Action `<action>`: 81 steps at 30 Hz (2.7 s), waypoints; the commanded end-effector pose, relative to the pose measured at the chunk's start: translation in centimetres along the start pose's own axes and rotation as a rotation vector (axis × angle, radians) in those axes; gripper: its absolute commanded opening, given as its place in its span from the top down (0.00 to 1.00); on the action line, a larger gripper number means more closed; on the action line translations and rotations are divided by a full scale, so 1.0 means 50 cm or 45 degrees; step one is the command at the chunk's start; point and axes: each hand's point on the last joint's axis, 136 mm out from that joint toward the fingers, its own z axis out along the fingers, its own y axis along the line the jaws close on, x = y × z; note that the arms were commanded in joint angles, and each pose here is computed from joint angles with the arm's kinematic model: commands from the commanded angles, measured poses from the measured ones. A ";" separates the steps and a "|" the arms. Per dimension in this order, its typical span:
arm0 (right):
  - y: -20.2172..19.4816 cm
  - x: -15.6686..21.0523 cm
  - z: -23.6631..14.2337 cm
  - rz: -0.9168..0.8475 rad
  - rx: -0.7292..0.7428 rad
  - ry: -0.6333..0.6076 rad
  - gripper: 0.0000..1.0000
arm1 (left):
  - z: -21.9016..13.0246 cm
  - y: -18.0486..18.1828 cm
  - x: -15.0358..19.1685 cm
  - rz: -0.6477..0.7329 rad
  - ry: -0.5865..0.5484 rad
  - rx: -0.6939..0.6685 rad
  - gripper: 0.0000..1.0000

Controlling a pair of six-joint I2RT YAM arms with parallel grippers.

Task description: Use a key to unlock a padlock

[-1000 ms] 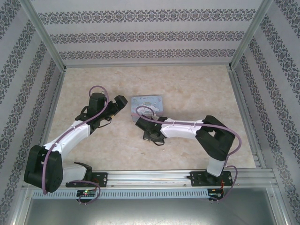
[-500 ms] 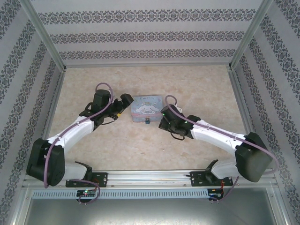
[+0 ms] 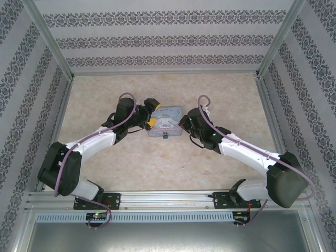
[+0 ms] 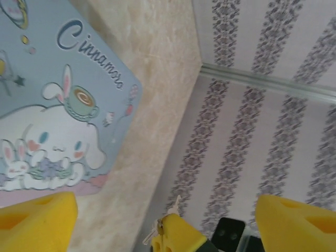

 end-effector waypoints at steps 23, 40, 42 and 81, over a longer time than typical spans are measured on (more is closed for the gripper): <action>0.125 -0.036 0.027 0.203 -0.174 -0.316 1.00 | 0.063 -0.087 0.040 -0.345 0.065 0.248 0.53; 0.114 -0.030 0.034 0.223 -0.172 -0.304 1.00 | 0.087 -0.096 0.061 -0.340 0.090 0.246 0.67; 0.111 -0.027 0.035 0.223 -0.169 -0.302 1.00 | 0.089 -0.096 0.063 -0.339 0.093 0.244 0.68; 0.045 -0.078 0.004 0.150 -0.058 -0.319 0.35 | 0.097 -0.060 0.043 -0.156 0.044 0.172 1.00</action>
